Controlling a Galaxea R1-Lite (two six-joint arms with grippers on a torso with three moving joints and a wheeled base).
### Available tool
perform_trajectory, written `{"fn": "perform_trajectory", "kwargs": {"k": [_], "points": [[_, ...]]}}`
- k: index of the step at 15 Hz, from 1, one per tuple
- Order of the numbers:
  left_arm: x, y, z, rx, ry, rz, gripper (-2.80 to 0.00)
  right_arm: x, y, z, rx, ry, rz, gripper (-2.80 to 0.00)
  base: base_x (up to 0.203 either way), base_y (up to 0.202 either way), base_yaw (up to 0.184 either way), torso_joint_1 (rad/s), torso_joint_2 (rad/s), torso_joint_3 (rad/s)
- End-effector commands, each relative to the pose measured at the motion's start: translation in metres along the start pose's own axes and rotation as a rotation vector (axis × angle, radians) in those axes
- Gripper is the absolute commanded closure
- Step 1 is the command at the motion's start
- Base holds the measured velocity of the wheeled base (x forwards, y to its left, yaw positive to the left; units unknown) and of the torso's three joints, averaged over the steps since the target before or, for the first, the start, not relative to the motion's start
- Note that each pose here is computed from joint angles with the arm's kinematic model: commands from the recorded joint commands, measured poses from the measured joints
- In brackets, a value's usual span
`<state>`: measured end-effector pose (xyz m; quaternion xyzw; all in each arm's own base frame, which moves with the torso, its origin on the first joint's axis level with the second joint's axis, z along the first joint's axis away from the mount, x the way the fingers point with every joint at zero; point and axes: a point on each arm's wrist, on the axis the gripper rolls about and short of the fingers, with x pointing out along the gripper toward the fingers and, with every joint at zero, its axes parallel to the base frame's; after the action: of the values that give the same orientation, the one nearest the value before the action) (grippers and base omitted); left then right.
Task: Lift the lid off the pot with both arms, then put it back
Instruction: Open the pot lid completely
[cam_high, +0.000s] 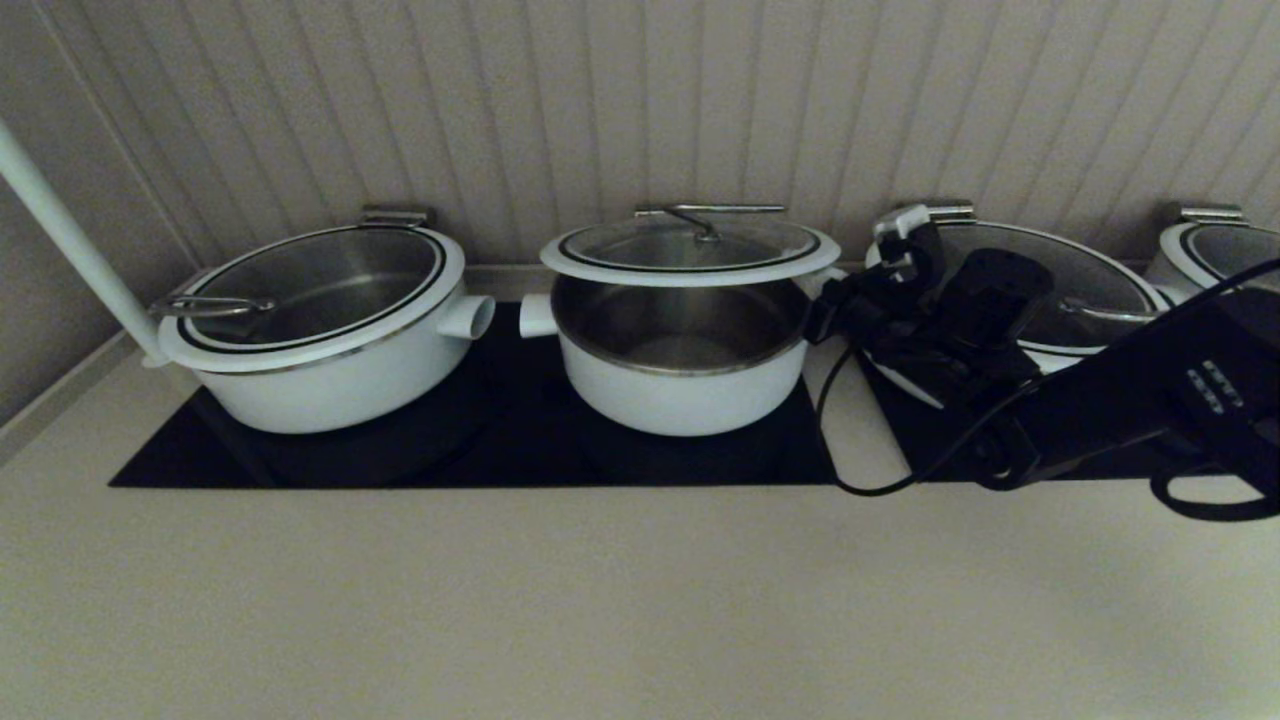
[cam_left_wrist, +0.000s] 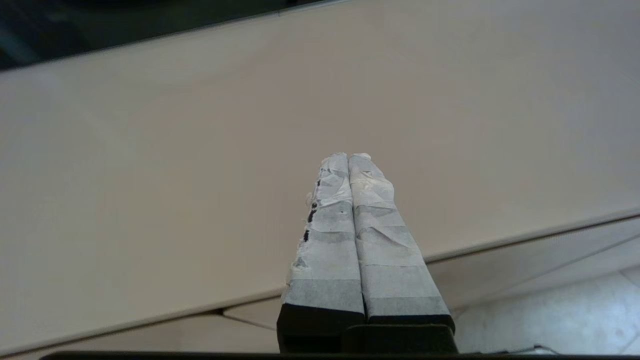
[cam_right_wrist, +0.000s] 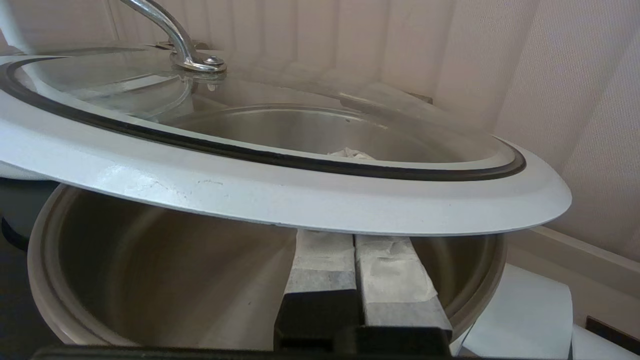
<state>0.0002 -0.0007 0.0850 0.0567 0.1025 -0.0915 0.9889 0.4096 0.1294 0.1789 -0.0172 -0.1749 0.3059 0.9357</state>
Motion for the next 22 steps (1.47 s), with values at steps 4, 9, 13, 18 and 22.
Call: {"fn": "perform_trajectory", "kwargs": {"k": [4,9,13,18,22], "points": [[0.0003,-0.0004,-0.0045,-0.024,0.050,-0.002,0.00,0.0012,-0.0003,0.0009,-0.004,-0.011,0.003,0.00,0.000,0.000,0.000,0.000,0.00,0.000],[-0.0010,-0.0006,-0.0071,-0.050,0.100,-0.002,0.00,0.0015,-0.0013,0.0008,-0.005,-0.012,0.001,0.00,0.000,0.000,0.000,0.000,0.00,0.000],[-0.0010,-0.0006,-0.0071,-0.052,0.100,-0.002,0.00,0.0017,-0.0015,-0.0003,0.003,0.012,0.001,0.00,0.000,0.000,0.000,0.000,0.00,0.000],[-0.0010,-0.0006,-0.0071,-0.053,0.100,-0.002,0.00,0.0097,-0.0042,0.0059,-0.002,-0.003,0.002,0.00,0.000,0.000,0.000,0.000,0.00,0.000],[-0.0010,-0.0006,-0.0071,-0.053,0.100,-0.002,0.00,0.0096,-0.0046,0.0052,-0.002,-0.001,0.001,0.00,0.000,0.000,0.000,0.000,0.00,0.000]]}}
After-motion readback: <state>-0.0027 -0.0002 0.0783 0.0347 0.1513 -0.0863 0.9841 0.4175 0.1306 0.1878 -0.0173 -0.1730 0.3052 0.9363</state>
